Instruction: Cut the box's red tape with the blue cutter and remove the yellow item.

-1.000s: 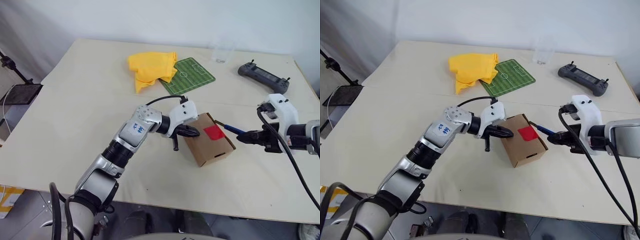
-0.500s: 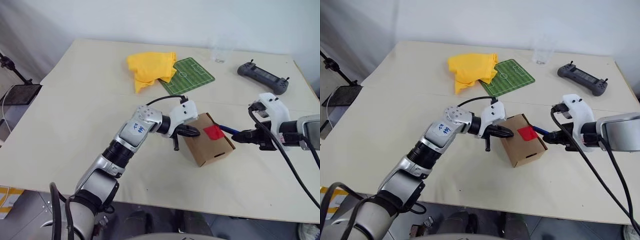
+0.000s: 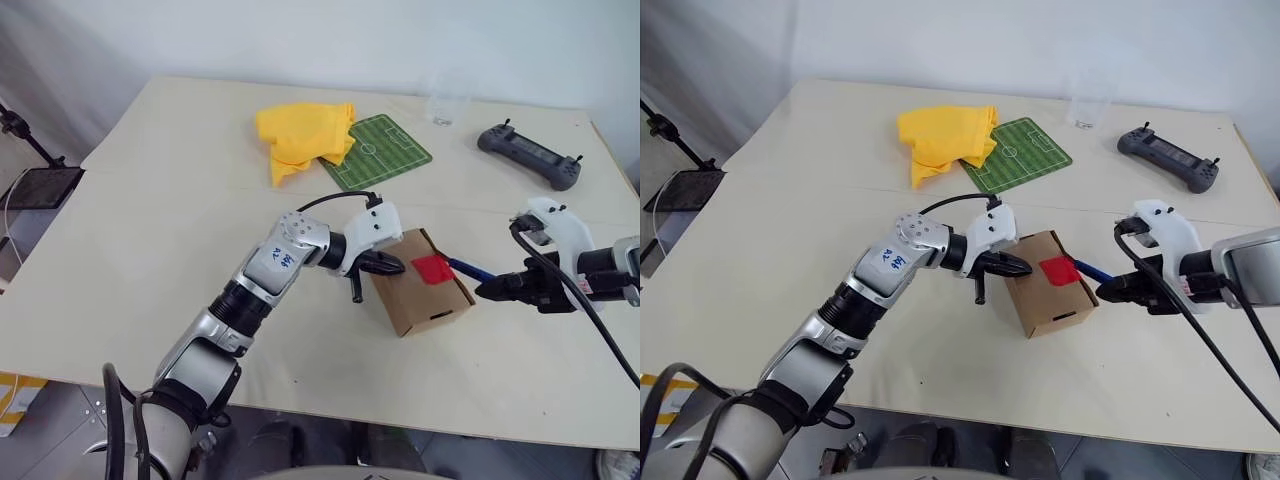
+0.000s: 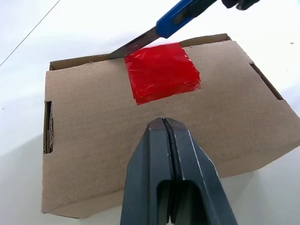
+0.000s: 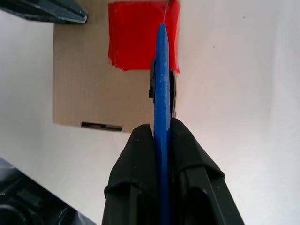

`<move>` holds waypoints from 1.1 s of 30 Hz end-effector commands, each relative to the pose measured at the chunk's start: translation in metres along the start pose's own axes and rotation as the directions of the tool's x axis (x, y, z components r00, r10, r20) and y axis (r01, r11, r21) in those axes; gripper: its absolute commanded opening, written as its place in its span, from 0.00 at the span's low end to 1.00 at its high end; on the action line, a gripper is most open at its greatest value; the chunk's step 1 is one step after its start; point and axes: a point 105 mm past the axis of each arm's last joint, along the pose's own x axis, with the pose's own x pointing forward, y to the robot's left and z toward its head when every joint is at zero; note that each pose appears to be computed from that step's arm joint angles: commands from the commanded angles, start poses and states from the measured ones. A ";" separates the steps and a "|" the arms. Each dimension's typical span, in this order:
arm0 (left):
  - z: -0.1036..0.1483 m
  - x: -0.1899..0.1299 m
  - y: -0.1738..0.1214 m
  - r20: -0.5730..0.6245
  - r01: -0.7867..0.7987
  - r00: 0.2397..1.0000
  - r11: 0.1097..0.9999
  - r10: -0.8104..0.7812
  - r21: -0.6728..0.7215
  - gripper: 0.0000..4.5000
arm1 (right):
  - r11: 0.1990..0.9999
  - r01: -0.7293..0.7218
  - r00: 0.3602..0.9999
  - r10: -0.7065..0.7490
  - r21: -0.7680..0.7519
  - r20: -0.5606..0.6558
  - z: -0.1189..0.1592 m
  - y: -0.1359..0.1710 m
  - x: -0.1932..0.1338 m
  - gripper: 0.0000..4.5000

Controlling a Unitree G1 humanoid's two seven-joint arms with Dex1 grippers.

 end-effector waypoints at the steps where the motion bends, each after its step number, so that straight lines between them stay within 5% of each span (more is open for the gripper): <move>1: -0.027 0.007 -0.005 -0.104 0.009 0.994 0.999 -0.014 -0.048 0.00 | 0.999 -0.040 0.997 0.040 -0.001 -0.059 -0.009 0.005 -0.001 0.02; 17: -0.018 0.014 -0.013 -0.077 0.031 0.996 0.999 -0.033 -0.029 0.00 | 0.998 -0.008 0.997 0.013 0.062 -0.076 0.014 -0.008 0.002 0.02; 33: -0.017 0.019 -0.016 -0.064 0.015 0.998 0.999 -0.017 -0.039 0.00 | 0.994 -0.077 0.971 0.093 0.080 -0.222 0.013 0.002 -0.005 0.02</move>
